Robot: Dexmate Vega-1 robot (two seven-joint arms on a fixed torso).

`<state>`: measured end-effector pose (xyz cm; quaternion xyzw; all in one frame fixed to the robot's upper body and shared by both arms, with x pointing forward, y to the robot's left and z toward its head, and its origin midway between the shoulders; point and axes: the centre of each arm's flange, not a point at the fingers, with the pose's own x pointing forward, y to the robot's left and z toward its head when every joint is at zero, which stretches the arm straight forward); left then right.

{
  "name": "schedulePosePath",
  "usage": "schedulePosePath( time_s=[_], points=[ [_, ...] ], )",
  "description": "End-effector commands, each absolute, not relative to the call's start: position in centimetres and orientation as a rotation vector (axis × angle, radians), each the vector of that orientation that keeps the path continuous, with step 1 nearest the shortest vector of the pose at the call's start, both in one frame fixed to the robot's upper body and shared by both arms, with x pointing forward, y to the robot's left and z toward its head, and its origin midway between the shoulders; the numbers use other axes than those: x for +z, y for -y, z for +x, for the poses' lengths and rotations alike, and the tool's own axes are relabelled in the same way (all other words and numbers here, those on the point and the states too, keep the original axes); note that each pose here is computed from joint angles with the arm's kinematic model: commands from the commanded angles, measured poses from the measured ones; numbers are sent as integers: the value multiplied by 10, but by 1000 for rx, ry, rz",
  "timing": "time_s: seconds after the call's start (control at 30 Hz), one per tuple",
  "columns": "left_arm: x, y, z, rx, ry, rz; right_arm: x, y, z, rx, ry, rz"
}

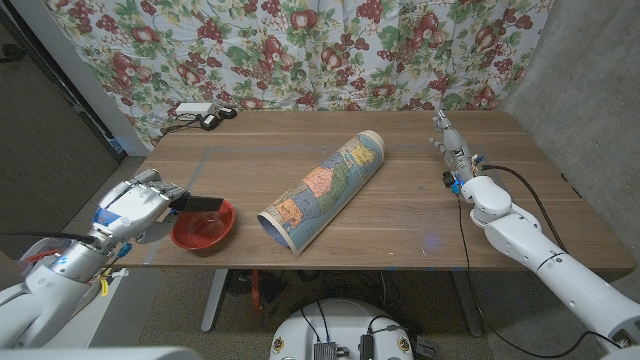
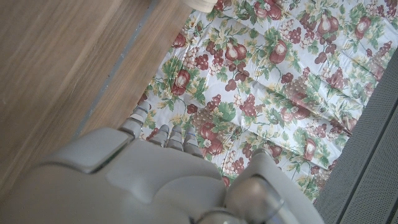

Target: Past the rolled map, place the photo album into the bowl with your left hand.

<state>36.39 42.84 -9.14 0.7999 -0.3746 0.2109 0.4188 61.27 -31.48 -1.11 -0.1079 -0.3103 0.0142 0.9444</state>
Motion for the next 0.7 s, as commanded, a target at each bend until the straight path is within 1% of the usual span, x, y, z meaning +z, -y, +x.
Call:
schedulePosePath(
  time_s=[0.03,0.33,0.7],
  points=[
    [-96,-425,365,471,933,2027,-13,315,613,32,637,-220],
    [-97,-426,362,497,910,2038,-15,314,614,43,633,-219],
    [-94,-427,363,458,903,2085,-17,315,612,41,632,-216]
  ],
)
